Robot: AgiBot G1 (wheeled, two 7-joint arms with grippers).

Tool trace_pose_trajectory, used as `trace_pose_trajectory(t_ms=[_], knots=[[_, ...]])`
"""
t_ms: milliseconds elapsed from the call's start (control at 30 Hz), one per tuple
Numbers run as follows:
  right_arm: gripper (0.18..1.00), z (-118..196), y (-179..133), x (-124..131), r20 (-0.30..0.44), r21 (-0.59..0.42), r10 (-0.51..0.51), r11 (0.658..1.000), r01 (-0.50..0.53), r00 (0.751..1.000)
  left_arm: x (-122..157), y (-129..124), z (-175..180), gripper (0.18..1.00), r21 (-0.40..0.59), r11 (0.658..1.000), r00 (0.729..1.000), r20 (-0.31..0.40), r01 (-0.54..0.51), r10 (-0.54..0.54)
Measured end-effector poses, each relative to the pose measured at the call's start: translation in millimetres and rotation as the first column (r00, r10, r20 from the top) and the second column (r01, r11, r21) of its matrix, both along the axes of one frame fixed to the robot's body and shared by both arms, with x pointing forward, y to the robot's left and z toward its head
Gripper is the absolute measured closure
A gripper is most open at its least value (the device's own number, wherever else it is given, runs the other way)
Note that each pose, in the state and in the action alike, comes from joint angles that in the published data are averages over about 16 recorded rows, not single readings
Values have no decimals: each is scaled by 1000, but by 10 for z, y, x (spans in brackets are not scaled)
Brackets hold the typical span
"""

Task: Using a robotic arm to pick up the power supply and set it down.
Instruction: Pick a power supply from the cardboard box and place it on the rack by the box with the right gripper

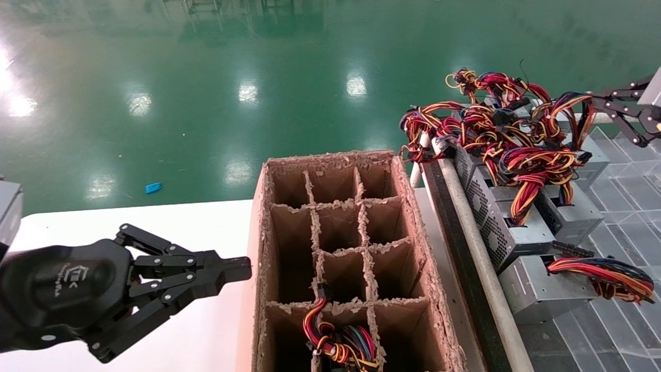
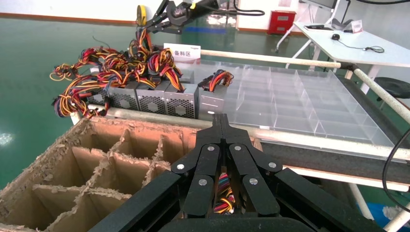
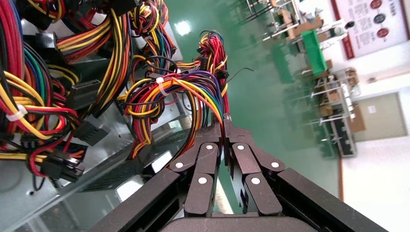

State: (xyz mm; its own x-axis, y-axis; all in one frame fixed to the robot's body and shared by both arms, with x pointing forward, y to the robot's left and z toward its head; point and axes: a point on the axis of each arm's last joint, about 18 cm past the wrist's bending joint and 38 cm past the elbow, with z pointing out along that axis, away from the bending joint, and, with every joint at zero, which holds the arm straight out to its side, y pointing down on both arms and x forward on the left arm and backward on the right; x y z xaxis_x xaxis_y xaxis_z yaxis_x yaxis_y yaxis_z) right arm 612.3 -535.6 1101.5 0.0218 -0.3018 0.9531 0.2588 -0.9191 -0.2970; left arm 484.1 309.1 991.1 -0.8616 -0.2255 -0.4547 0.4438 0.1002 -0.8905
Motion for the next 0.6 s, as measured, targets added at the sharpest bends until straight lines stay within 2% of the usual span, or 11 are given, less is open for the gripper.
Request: trace_pose_trajectory(t_ms=[333, 600], knots=[[956, 8, 13, 20, -55, 20, -9, 1000, 10, 998, 0, 0, 0, 993, 0, 1000, 1000, 0, 0, 0], [867, 53, 19, -32, -105, 6, -13, 1000, 14, 994, 0, 0, 0, 993, 0, 1000, 1000, 0, 0, 0]])
